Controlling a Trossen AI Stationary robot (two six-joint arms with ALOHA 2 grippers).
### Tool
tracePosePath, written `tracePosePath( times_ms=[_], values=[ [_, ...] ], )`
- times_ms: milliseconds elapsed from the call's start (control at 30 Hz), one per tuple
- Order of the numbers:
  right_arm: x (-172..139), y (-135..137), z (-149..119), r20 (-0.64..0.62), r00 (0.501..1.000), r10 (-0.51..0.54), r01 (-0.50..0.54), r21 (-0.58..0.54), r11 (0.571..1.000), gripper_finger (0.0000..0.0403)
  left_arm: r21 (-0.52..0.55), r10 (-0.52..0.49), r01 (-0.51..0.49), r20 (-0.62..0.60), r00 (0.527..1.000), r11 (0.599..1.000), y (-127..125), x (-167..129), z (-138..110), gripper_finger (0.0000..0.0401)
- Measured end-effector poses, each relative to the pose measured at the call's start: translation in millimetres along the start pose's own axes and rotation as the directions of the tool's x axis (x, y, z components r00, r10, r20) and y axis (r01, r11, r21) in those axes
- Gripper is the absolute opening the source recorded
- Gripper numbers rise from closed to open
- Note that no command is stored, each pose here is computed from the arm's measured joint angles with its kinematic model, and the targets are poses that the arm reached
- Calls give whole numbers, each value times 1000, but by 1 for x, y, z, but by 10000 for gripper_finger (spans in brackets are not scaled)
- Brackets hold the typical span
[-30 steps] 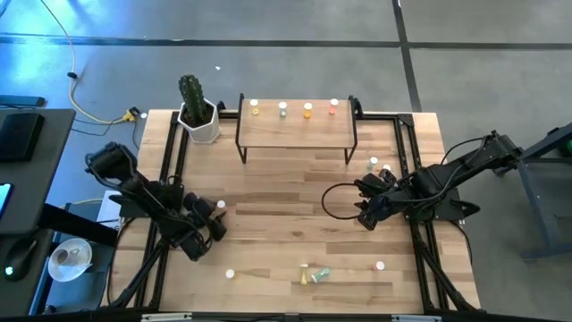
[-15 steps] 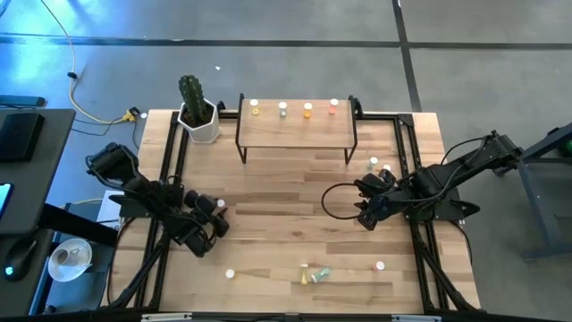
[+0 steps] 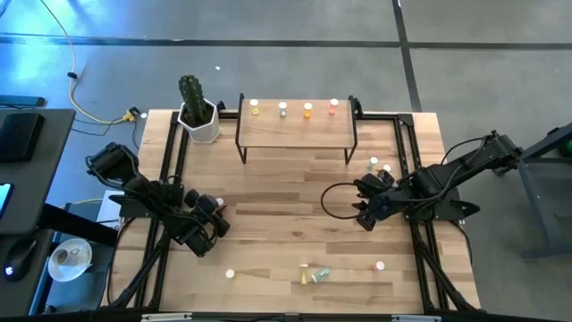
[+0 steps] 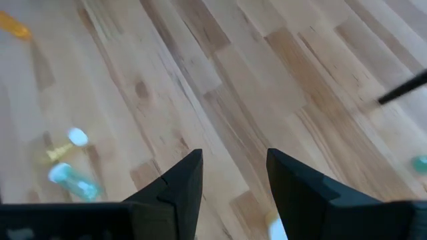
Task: Pick and place medicine bottles onto shelf by color
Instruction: Put the left pink pill bottle on the shelf aligned with the other pink pill bottle
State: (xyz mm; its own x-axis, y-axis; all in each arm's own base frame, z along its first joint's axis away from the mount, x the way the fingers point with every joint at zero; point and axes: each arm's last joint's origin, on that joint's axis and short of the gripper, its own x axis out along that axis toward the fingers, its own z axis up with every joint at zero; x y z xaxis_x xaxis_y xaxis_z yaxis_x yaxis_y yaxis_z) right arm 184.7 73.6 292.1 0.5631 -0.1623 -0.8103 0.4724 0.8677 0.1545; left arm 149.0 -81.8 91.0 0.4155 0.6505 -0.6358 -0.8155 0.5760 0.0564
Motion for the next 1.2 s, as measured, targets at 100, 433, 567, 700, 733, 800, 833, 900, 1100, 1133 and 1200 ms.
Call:
tracePosePath(
  times_ms=[100, 433, 567, 700, 733, 800, 833, 900, 1100, 1133, 1200],
  values=[
    [0, 5, 5, 60, 998, 32, -31, -12, 999, 158, 22, -9, 9, -1, 1000, 1000, -3, -1, 1, 94],
    [-2, 17, 21, 191, 968, 163, -127, -187, 974, 158, 144, -93, 93, -3, 996, 985, -35, -18, 22, 96],
    [-3, 24, 27, 257, 943, 212, -136, -284, 949, 158, 222, -126, 128, -23, 992, 967, -53, -24, 39, 97],
    [1, 34, 34, 306, 916, 259, -132, -381, 915, 158, 301, -156, 166, -55, 986, 939, -71, -26, 64, 97],
    [4, 36, 35, 312, 913, 264, -123, -405, 906, 158, 316, -172, 184, -66, 983, 931, -75, -26, 71, 97],
    [10, 41, 37, 320, 910, 266, -100, -453, 886, 158, 347, -206, 223, -85, 975, 911, -83, -24, 84, 97],
    [13, 42, 38, 324, 908, 267, -91, -468, 879, 158, 360, -227, 243, -87, 970, 901, -87, -23, 91, 97],
    [19, 45, 42, 333, 905, 266, -76, -487, 870, 158, 386, -274, 289, -93, 957, 876, -94, -20, 103, 97],
    [39, 50, 53, 314, 892, 324, -118, -532, 839, 158, 424, -416, 412, -90, 905, 807, -106, -10, 135, 97],
    [42, 51, 55, 317, 888, 332, -126, -528, 840, 158, 429, -436, 426, -81, 896, 796, -107, -9, 139, 97],
    [48, 52, 58, 309, 884, 351, -146, -530, 835, 160, 436, -474, 452, -64, 878, 778, -109, -6, 147, 97]
  ],
)
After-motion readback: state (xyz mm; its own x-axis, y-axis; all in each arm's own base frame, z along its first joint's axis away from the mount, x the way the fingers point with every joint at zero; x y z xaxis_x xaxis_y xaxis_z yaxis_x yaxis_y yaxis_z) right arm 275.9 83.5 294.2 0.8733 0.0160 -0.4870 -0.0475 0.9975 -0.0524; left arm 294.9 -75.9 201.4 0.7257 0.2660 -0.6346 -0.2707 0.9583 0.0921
